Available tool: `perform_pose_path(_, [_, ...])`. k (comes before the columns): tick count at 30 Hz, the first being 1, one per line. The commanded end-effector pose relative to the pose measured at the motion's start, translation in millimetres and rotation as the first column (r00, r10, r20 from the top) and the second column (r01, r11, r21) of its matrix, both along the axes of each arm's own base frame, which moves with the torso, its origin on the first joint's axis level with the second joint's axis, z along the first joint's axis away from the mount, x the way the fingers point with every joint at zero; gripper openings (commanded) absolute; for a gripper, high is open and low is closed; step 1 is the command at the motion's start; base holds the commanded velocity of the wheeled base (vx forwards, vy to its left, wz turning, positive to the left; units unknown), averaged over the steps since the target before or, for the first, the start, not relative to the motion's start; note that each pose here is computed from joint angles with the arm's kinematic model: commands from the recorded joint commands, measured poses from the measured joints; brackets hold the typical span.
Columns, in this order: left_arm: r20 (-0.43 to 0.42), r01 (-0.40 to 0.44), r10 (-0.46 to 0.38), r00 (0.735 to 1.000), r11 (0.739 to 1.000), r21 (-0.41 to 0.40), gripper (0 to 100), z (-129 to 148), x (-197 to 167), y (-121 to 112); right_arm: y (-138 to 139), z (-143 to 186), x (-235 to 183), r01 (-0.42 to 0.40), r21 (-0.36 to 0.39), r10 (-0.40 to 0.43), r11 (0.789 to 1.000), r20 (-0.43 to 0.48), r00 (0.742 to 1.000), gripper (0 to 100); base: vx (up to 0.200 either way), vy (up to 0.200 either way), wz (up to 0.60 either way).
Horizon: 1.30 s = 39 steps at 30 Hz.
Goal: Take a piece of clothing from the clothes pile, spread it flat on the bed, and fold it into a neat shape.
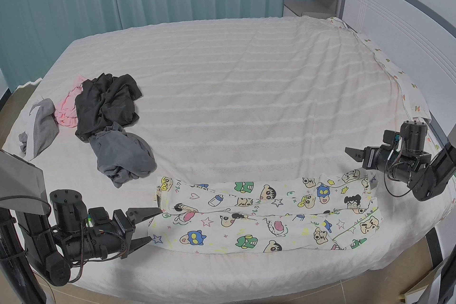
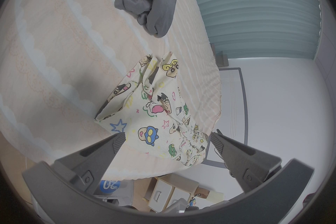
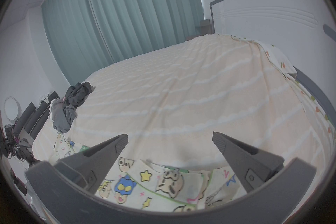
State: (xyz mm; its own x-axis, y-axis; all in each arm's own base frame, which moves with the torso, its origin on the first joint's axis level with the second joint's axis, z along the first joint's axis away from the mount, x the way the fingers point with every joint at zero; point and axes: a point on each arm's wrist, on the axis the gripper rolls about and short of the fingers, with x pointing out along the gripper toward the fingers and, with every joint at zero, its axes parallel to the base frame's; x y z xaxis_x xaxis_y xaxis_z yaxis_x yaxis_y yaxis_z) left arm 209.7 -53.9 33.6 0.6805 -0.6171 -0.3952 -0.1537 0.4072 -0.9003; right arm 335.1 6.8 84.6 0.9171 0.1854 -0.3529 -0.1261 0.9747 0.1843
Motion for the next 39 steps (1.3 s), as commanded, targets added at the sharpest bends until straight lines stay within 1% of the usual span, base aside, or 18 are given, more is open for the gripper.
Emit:
perform_pose_path(1, [-0.013, 0.002, -0.002, 1.0, 1.0, 0.002, 100, -1, -3, 0, 15, 33, -8, -0.022, -0.004, 0.022, 1.0, 0.075, 0.997, 100, 0.0, 0.0, 0.0])
perform_pose_path(2, [-0.011, 0.002, -0.002, 1.0, 1.0, 0.001, 100, -1, -3, 0, 25, 36, -14, -0.051, 0.0, 0.051, 0.999, 0.051, 0.997, 100, 0.0, 0.0, 0.0])
perform_pose_path(5, [-0.01, 0.002, -0.002, 1.0, 1.0, 0.001, 100, 0, -3, 0, 43, 36, -20, -0.101, 0.012, 0.101, 0.995, -0.001, 0.995, 100, 0.0, 0.0, 0.0])
perform_pose_path(7, [-0.01, 0.0, 0.0, 1.0, 1.0, 0.001, 100, 0, -3, 0, 53, 35, -18, -0.108, 0.012, 0.109, 0.994, -0.033, 0.994, 100, 0.0, 0.0, 0.0])
perform_pose_path(9, [-0.01, 0.0, 0.0, 1.0, 1.0, 0.001, 100, 0, -3, 0, 59, 34, -16, -0.105, 0.007, 0.105, 0.994, -0.049, 0.993, 100, 0.0, 0.0, 0.0])
perform_pose_path(11, [-0.011, 0.002, -0.002, 1.0, 1.0, 0.0, 100, 0, -3, 0, 80, 28, -9, -0.083, 0.009, 0.083, 0.997, -0.116, 0.99, 100, 0.0, 0.0, 0.0])
perform_pose_path(12, [-0.011, 0.003, -0.003, 1.0, 1.0, 0.0, 100, 0, -3, 0, 86, 25, -6, -0.077, 0.007, 0.077, 0.997, -0.146, 0.986, 100, 0.0, 0.0, 0.0])
perform_pose_path(13, [-0.011, 0.002, -0.002, 1.0, 1.0, 0.0, 100, 0, -3, 0, 87, 24, -6, -0.075, 0.006, 0.075, 0.997, -0.151, 0.986, 100, 0.0, 0.0, 0.0])
perform_pose_path(14, [-0.011, 0.002, -0.002, 1.0, 1.0, 0.001, 100, -1, -3, 0, 93, 16, -2, -0.06, -0.024, 0.053, 0.998, -0.218, 0.974, 100, 0.0, 0.0, 0.0])
perform_pose_path(15, [-0.013, 0.002, -0.002, 1.0, 1.0, 0.002, 100, -1, -3, 0, 95, 12, 0, -0.05, -0.039, 0.038, 0.998, -0.25, 0.968, 100, 0.0, 0.0, 0.0])
perform_pose_path(19, [-0.014, 0.002, -0.002, 1.0, 1.0, 0.002, 100, -1, -3, 0, 101, -1, 7, -0.029, -0.085, -0.001, 0.996, -0.326, 0.945, 100, 0.0, 0.0, 0.0])
perform_pose_path(22, [-0.013, 0.006, -0.006, 1.0, 1.0, 0.002, 100, -1, -3, 0, 102, -15, 12, -0.009, -0.12, -0.035, 0.993, -0.36, 0.932, 100, 0.0, 0.0, 0.0])
perform_pose_path(24, [-0.013, 0.004, -0.004, 1.0, 1.0, 0.002, 100, -1, -3, 0, 103, -20, 16, 0.002, -0.132, -0.05, 0.991, -0.362, 0.931, 100, 0.0, 0.0, 0.0])
perform_pose_path(30, [-0.014, 0.006, -0.006, 1.0, 1.0, 0.003, 100, -2, -3, 0, 111, -30, 20, -0.012, -0.143, -0.044, 0.99, -0.379, 0.924, 100, 0.0, 0.0, 0.0])
perform_pose_path(39, [-0.014, 0.006, -0.006, 1.0, 1.0, 0.004, 100, -2, -3, 0, 112, -38, 21, -0.017, -0.15, -0.045, 0.989, -0.398, 0.916, 100, 0.0, 0.0, 0.0])
